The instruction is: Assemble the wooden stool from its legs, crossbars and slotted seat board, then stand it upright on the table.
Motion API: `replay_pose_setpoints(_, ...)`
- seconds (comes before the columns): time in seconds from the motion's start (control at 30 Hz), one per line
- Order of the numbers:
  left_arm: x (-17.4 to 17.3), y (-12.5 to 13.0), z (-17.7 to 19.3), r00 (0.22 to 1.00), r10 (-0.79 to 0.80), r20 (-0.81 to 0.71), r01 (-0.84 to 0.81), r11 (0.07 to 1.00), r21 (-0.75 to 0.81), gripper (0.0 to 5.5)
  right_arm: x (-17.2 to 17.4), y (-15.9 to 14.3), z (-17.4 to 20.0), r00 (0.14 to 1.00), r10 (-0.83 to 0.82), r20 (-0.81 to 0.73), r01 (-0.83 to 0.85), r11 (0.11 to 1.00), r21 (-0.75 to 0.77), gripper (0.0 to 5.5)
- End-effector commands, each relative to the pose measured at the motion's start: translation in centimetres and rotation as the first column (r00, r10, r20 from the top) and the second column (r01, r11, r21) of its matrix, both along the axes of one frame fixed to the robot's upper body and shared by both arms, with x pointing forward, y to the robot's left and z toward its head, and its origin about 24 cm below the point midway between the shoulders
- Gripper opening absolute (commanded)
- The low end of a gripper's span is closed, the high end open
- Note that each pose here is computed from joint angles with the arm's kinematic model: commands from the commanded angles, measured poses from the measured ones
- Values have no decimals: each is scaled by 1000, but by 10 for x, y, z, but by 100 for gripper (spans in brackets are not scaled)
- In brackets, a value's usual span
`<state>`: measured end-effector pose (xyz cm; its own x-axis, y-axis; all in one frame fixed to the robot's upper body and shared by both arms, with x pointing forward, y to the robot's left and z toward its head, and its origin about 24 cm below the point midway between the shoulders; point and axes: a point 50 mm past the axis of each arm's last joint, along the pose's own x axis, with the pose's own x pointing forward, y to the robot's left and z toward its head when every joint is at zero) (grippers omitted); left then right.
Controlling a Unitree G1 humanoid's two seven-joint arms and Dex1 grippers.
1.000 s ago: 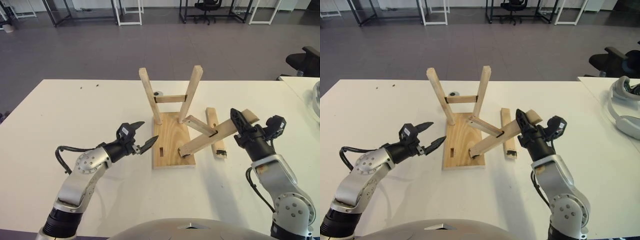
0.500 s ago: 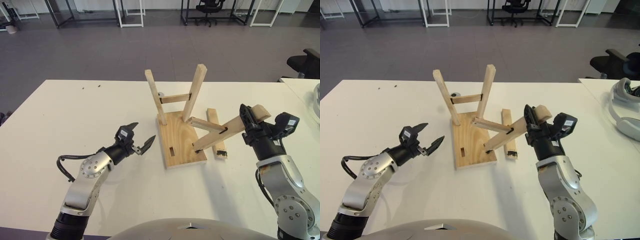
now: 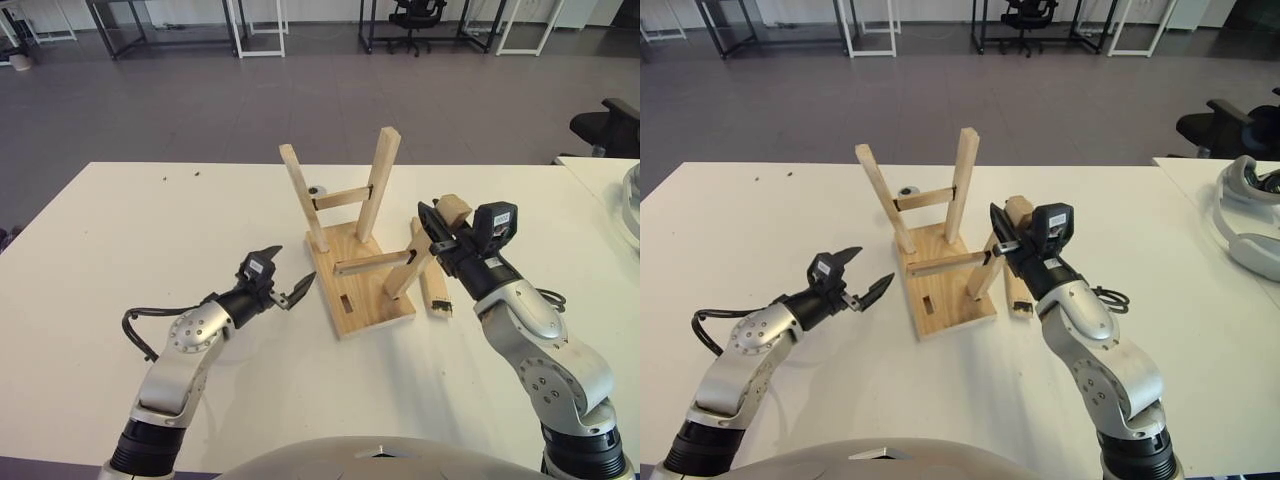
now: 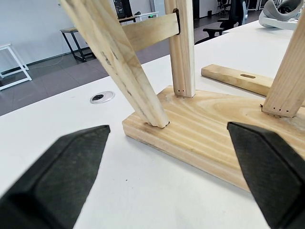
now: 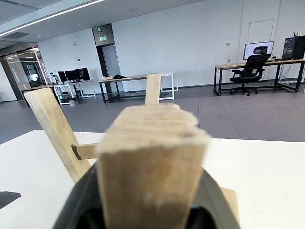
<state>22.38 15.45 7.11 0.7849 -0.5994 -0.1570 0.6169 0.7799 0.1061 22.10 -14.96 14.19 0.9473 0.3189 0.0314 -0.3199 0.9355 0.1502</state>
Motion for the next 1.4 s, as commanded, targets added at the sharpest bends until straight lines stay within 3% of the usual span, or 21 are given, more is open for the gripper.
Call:
replay_pose_setpoints(0.03, 5, 1, 1, 1000, 9, 17, -9, 999, 31, 454, 1, -11, -40, 977, -38, -209, 13, 993, -118, 108)
replay_pose_setpoints(0.17, 7, 1, 1, 1000, 18, 23, -19, 999, 33, 454, 11, -7, 12, 999, -1, 35, -1, 999, 41, 108)
replay_pose_setpoints(0.37, 10, 3, 1, 999, 37, 33, -38, 999, 32, 454, 8, -11, 63, 960, 43, 276, -76, 991, 111, 228)
replay_pose_setpoints(0.47, 10, 6, 1, 998, 53, 39, -55, 998, 31, 454, 7, -43, 113, 894, -8, 449, -70, 985, 157, 281)
replay_pose_setpoints(0.53, 10, 7, 1, 997, 66, 44, -67, 997, 27, 454, 21, -71, 122, 901, -130, 413, 48, 978, 204, 324)
replay_pose_setpoints(0.6, 11, 5, 2, 996, 79, 51, -80, 997, 14, 454, 48, -88, 68, 965, -232, 123, 234, 972, -2, 338)
replay_pose_setpoints(0.67, 15, 4, 3, 993, 99, 61, -100, 995, 5, 454, 47, -79, -16, 957, -187, -222, 154, 976, -155, 338)
replay_pose_setpoints(0.73, 15, 5, 2, 992, 111, 62, -112, 994, 5, 454, 33, -55, -61, 917, -89, -390, 45, 992, -122, 338)
replay_pose_setpoints(0.83, 15, 3, -1, 992, 111, 57, -111, 994, 7, 454, 23, -41, -87, 871, -72, -486, 13, 992, -123, 338)
replay_pose_setpoints(0.93, 15, -1, -1, 993, 102, 58, -103, 995, 14, 454, 12, -37, -118, 788, -149, -598, -11, 967, -255, 338)
replay_pose_setpoints(1.07, 16, 0, 0, 992, 107, 61, -108, 994, 21, 454, 5, -39, -122, 782, -208, -588, -8, 939, -343, 338)
replay_pose_setpoints(1.17, 15, -2, -1, 993, 99, 60, -101, 995, 24, 454, 7, -43, -117, 791, -226, -568, 30, 942, -333, 279)
replay_pose_setpoints(1.27, 16, -2, -1, 993, 102, 61, -104, 994, 23, 454, 15, -52, -109, 810, -238, -536, 68, 946, -317, 277)
replay_pose_setpoints(1.4, 18, -2, 1, 991, 116, 64, -116, 993, -8, 454, 9, -59, -119, 781, -247, -573, 50, 941, -336, 209)
